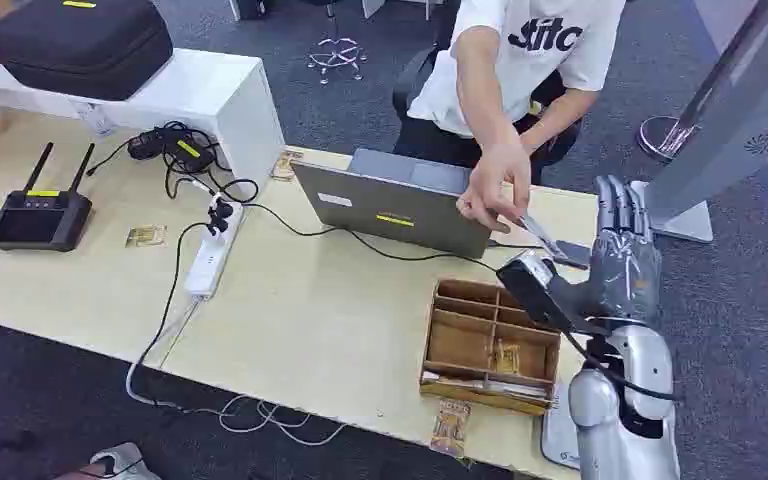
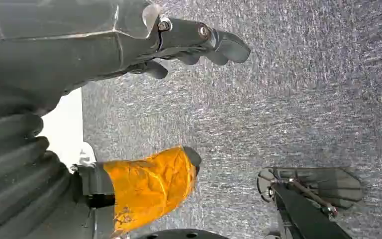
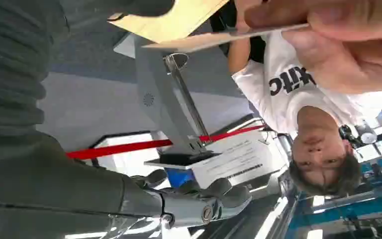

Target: Pass the card to the sensor for recognition and then transmit it.

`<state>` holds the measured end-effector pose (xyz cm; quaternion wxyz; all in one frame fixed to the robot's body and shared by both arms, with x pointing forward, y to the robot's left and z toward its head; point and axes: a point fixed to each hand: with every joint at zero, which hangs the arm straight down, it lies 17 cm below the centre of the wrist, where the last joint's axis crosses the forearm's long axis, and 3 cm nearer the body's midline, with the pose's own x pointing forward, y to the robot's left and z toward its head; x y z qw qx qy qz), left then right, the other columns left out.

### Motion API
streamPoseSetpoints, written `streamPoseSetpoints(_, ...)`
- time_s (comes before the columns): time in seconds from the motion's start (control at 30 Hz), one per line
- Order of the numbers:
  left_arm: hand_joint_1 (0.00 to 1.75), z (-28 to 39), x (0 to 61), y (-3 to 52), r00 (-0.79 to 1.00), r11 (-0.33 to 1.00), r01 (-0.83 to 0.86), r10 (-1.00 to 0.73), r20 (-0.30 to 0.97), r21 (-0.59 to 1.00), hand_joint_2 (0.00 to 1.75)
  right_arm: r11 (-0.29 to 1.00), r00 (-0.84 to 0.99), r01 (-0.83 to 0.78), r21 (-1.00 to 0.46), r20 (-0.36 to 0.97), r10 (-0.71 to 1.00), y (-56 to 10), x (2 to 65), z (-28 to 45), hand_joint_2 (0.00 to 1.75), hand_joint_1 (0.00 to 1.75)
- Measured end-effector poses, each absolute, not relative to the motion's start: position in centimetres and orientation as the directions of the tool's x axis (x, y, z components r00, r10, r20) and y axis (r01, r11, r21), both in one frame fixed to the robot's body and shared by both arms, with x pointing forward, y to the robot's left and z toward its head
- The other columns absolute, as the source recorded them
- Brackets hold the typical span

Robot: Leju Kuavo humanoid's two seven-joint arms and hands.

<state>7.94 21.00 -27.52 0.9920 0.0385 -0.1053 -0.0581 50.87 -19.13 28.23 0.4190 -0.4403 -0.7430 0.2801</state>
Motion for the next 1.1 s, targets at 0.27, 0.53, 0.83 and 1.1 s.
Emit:
streamPoseSetpoints(0.27,0.00,-27.6,7.9,21.3,0.968,0.985,0.136,-0.154,0.197,0.104,1.75,0.493,-0.254,0.404,-0.771,0.423,0.870,-20.7,51.3,27.4,1.75,1.75)
streamPoseSetpoints(0.53,0.00,-27.6,7.9,21.4,0.967,0.984,0.139,-0.158,0.198,0.108,1.75,0.513,-0.300,0.411,-0.754,0.420,0.857,-20.2,50.9,27.9,1.75,1.75)
streamPoseSetpoints(0.83,0.00,-27.5,7.7,21.2,0.977,0.991,0.071,-0.091,0.195,0.111,1.75,0.674,-0.424,0.433,-0.598,0.526,0.738,-20.0,43.7,28.1,1.75,1.75)
streamPoseSetpoints(1.1,0.00,-27.5,7.6,20.7,0.980,0.994,0.029,-0.049,0.191,0.104,1.75,0.719,-0.415,0.441,-0.537,0.588,0.694,-21.7,40.1,27.5,1.75,1.75)
